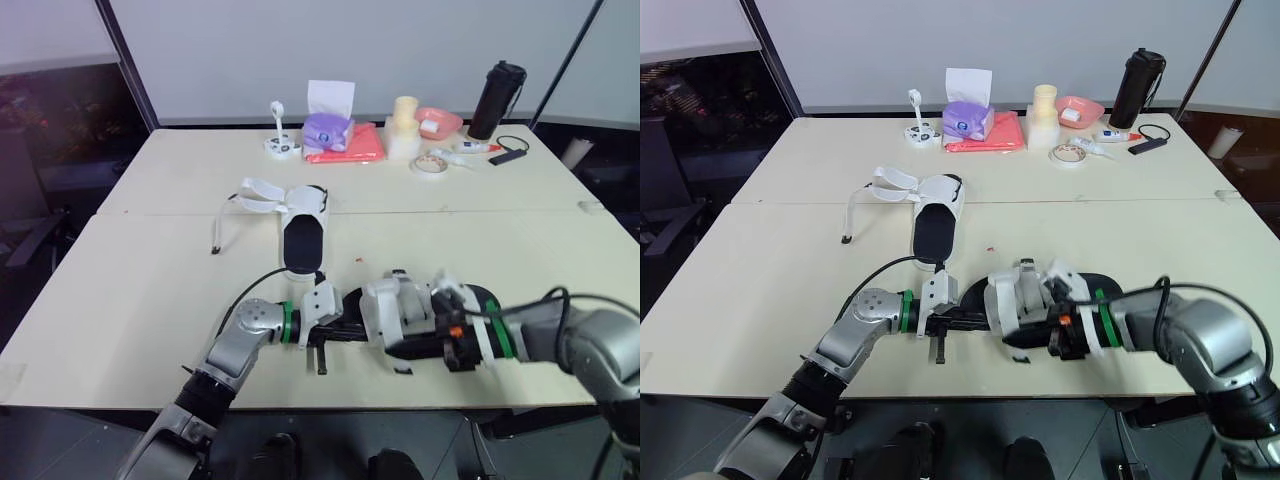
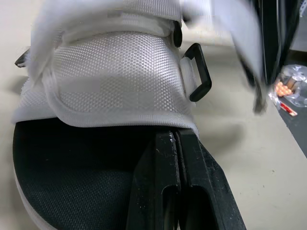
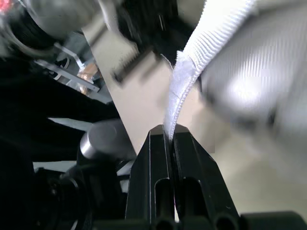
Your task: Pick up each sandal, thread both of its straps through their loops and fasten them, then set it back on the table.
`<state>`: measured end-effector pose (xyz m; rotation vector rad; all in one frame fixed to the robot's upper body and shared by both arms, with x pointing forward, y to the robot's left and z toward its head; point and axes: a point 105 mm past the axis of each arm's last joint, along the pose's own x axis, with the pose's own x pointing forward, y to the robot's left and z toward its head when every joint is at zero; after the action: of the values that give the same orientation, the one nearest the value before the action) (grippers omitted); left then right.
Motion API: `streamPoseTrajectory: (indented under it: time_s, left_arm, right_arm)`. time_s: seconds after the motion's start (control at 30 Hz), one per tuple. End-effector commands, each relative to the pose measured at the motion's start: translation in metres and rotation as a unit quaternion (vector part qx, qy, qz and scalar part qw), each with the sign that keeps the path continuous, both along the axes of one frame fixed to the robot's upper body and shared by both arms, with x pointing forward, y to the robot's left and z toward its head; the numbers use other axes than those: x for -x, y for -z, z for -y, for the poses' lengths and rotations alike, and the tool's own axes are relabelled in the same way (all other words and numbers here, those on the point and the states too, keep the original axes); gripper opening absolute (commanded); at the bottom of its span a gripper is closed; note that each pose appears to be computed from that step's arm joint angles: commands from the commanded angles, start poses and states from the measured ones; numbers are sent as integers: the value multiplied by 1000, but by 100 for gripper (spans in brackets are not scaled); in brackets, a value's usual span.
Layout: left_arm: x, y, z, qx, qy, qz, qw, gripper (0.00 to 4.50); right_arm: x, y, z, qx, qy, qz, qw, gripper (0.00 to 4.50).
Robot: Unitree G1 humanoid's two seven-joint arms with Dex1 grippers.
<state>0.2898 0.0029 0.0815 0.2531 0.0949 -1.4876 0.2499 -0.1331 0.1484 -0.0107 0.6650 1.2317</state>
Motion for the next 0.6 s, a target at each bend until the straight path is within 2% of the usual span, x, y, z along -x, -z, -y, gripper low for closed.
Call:
streamPoseTrajectory:
  time_s: [0.03, 0.2, 0.33, 0.6]
  left_arm:
    - [5, 16, 2, -21, 5, -22, 1000, 0]
    - [4, 17, 3, -20, 4, -22, 1000, 0]
    - [5, 18, 4, -18, 2, -22, 1000, 0]
    - [4, 17, 4, -17, -2, -21, 1000, 0]
  right_arm:
    - [-15, -30, -8, -33, -3, 22, 999, 1]
    - [-32, -33, -12, -37, 0, 14, 999, 1]
    - [-42, -23, -11, -27, 3, 4, 1000, 1]
    - [-44, -11, -4, -5, -3, -5, 1000, 1]
